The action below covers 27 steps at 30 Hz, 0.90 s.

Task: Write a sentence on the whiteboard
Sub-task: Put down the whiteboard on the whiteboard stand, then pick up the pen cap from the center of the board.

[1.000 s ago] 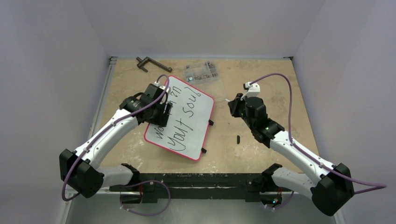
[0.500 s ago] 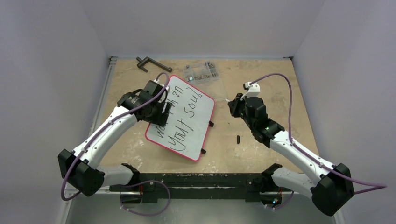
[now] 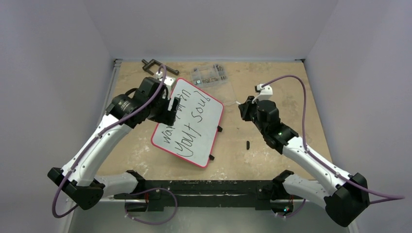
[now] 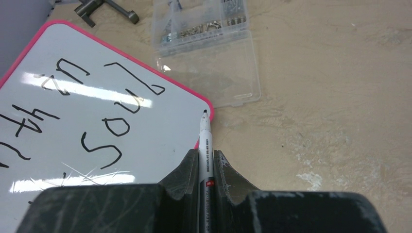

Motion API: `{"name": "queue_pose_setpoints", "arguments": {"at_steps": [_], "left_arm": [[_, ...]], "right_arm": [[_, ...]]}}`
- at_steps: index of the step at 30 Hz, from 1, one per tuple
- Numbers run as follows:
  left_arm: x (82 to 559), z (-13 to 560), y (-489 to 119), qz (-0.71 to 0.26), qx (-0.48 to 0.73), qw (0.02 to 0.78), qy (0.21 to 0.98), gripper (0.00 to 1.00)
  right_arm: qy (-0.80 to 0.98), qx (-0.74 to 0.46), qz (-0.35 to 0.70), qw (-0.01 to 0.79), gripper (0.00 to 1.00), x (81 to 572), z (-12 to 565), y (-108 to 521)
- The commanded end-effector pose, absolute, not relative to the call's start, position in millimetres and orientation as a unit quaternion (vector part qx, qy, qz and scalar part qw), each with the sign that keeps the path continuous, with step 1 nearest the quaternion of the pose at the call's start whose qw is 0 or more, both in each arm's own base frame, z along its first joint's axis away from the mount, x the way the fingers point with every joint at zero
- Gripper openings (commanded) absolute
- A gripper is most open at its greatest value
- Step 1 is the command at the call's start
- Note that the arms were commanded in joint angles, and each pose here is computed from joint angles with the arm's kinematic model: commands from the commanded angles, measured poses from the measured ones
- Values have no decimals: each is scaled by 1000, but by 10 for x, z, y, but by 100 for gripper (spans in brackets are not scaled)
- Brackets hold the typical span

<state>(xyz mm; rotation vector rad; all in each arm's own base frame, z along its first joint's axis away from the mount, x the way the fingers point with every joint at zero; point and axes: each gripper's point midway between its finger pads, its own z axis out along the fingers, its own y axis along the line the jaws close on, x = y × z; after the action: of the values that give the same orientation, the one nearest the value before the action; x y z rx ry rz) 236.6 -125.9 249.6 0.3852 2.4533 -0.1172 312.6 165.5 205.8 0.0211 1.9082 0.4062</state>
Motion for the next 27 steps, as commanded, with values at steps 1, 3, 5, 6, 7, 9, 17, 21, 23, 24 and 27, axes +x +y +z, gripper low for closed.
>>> {"name": "queue_pose_setpoints", "arguments": {"at_steps": [1,3,5,6,7,9,17,21,23,24,27], "left_arm": [[2256,2702,-1551,-95,168,341,920,77],[2246,2713,-1710,-112,176,344,915,76],[2251,2695,-1901,-129,186,346,911,74],[2267,2655,-2010,-135,192,343,909,74],[2267,2627,-2119,-142,197,342,908,73],[2267,2543,-2370,-157,208,334,906,69],[2245,2185,-3454,-225,224,305,898,57],[2246,1947,-3877,-227,220,283,905,55],[2244,1798,-4067,-225,215,272,911,56],[2253,1767,-4167,-229,206,270,912,56],[2284,1615,-4388,-232,183,262,919,56]], "right_arm": [[777,28,167,606,0,3182,2623,1566],[772,39,161,614,0,3188,2760,1516],[767,54,152,621,0,3193,2885,1449],[765,65,147,624,0,3199,2949,1408],[763,74,141,627,0,3196,2996,1368],[759,90,130,631,0,3182,3083,1285],[737,143,94,654,0,3041,3407,939],[728,155,86,662,0,2946,3503,818],[724,160,82,666,0,2899,3548,758],[721,161,84,669,0,2869,3578,735],[716,165,83,674,0,2813,3626,678]]}}
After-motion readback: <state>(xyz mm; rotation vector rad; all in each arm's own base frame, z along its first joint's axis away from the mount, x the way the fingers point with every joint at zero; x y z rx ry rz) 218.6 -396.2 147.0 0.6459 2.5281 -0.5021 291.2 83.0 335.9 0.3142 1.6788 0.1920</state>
